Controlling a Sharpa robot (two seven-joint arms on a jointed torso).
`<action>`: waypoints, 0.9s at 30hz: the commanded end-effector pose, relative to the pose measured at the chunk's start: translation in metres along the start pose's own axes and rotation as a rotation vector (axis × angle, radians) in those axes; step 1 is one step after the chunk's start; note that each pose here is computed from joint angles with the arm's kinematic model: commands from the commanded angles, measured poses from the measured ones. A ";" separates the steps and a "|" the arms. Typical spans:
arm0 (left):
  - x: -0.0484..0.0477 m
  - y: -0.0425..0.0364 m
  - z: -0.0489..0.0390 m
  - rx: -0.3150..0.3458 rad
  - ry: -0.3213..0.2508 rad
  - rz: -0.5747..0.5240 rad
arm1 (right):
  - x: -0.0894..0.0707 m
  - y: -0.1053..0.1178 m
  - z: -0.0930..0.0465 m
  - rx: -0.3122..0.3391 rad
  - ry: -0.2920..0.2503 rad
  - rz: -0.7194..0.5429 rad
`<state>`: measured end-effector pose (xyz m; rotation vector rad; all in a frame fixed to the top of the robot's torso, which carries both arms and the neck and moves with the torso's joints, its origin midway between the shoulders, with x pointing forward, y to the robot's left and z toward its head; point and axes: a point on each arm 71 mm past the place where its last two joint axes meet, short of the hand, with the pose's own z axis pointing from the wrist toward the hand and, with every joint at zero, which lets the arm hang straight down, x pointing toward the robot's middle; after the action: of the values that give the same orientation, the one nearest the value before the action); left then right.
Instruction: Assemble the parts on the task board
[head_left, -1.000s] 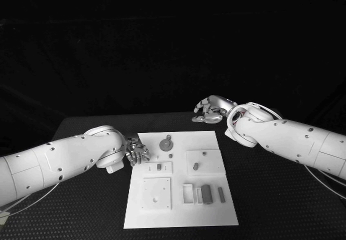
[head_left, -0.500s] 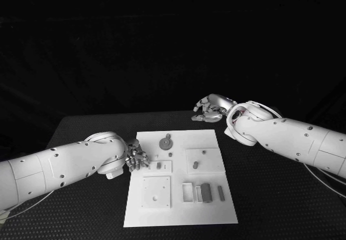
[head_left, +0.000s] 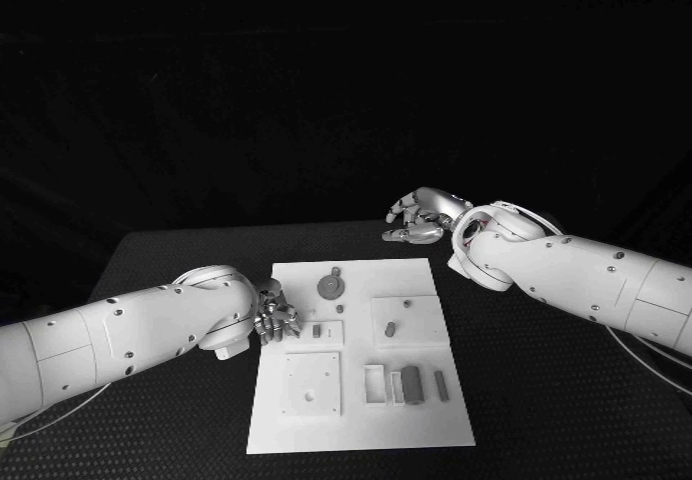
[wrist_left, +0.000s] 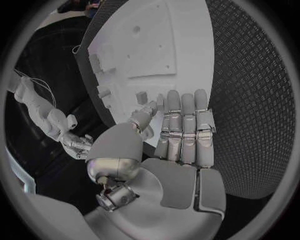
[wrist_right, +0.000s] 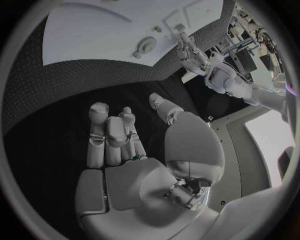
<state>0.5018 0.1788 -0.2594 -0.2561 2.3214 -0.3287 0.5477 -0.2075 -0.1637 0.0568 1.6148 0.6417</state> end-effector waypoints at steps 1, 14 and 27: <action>0.0008 -0.0019 0.0006 0.005 -0.009 0.006 | 0.001 0.001 0.000 -0.007 0.011 -0.001; 0.0038 -0.0029 0.0019 -0.008 0.035 0.055 | 0.001 0.001 0.000 -0.006 0.013 -0.001; 0.0046 -0.0022 0.0024 -0.021 0.047 0.086 | 0.001 0.001 0.000 -0.007 0.015 -0.001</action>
<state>0.5023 0.1743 -0.2605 -0.1896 2.3491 -0.3008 0.5477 -0.2073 -0.1639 0.0558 1.6179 0.6425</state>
